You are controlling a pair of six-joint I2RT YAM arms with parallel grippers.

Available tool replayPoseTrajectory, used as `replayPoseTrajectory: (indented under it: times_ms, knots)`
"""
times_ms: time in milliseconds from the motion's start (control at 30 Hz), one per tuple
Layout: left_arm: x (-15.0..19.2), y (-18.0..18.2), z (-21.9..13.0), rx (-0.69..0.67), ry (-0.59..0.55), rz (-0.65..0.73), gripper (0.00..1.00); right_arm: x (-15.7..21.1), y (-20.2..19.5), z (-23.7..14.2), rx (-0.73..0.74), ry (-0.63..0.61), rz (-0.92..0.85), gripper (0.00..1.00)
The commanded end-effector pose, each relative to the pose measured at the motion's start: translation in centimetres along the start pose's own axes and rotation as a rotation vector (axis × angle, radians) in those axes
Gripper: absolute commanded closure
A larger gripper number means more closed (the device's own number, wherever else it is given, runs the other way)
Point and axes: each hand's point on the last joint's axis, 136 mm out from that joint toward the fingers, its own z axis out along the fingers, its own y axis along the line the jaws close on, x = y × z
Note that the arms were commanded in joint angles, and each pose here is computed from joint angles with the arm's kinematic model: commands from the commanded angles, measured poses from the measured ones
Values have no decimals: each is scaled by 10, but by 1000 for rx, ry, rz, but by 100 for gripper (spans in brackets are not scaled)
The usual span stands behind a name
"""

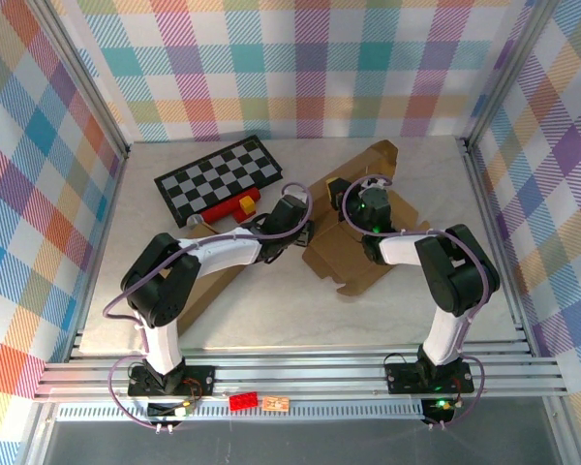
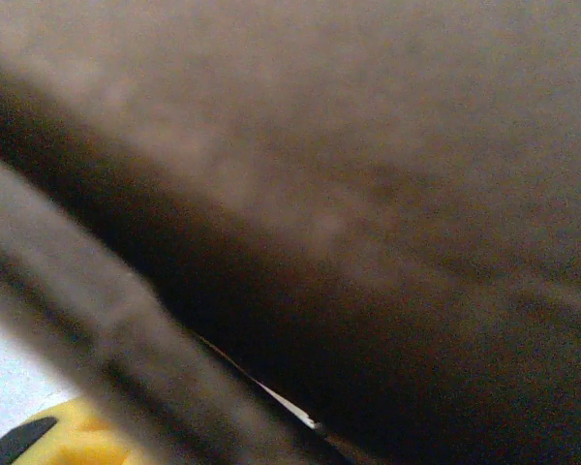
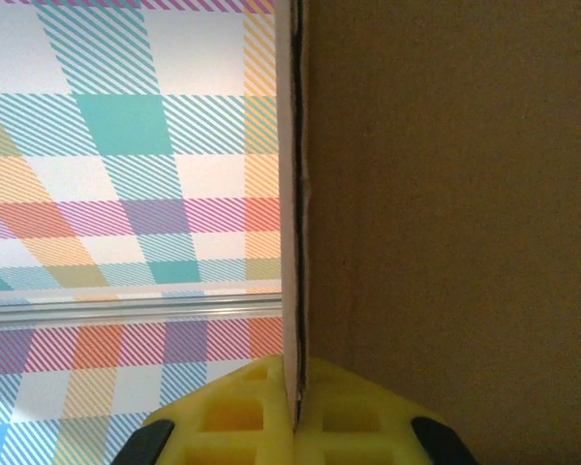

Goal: Fold the paper box

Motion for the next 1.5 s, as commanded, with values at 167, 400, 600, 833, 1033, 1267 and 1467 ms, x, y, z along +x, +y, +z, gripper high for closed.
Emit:
replayPoseTrajectory:
  times_ms: [167,400,600,833,1033,1267,1467]
  knots:
    - [-10,5,11,-107,-60,-90,61,20,-14,-5,69,28,9,100]
    - [-13,3,17,-137,-69,-112,70,23,-15,-5,84,34,22,100]
    - [-13,7,18,-197,-78,-131,81,29,-11,-5,95,43,34,100]
    - [-18,14,13,-271,-105,-168,100,30,-9,-7,116,28,45,100]
    - [-29,24,1,-335,-143,-196,100,29,-4,-9,128,26,44,100]
    - [-49,27,-18,-361,-131,-110,100,14,24,-28,168,-37,-8,57]
    - [-59,48,-34,-315,-32,-142,100,-20,77,-63,261,-68,-143,14]
